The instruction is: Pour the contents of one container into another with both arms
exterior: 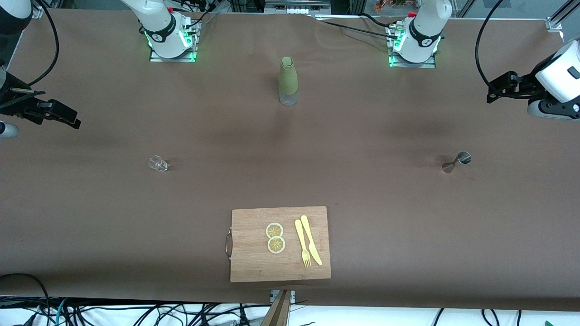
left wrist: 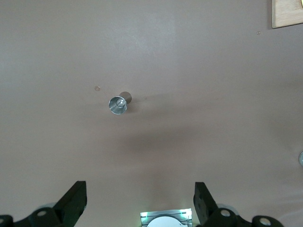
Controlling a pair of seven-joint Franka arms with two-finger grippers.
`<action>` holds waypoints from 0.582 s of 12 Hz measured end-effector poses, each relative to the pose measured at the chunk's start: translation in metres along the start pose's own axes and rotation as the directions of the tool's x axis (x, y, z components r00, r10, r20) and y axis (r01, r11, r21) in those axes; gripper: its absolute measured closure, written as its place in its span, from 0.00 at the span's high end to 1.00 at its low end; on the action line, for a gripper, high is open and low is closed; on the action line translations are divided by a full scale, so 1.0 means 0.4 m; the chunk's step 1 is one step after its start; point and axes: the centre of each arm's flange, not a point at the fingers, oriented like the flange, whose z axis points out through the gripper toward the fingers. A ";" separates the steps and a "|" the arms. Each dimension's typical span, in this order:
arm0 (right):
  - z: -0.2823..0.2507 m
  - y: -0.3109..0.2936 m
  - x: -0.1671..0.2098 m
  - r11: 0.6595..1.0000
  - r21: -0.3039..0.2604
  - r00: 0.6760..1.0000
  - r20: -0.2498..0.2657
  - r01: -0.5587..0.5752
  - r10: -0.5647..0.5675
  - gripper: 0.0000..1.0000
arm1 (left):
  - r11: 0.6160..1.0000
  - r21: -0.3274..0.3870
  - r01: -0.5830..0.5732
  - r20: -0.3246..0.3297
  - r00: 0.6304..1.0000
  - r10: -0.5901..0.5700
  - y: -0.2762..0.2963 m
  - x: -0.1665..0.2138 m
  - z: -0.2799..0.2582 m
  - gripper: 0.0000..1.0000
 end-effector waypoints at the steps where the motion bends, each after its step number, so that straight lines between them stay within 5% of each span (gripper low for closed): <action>1: 0.000 0.000 0.000 1.000 0.000 1.000 0.000 0.000 0.000 1.00 | 1.000 0.000 0.003 -0.001 1.000 -0.003 -0.004 0.000 0.000 1.00; 7: 0.000 0.000 0.000 1.000 0.000 1.000 0.000 0.000 0.000 1.00 | 1.000 -0.002 0.018 -0.005 1.000 -0.018 -0.024 -0.003 -0.004 1.00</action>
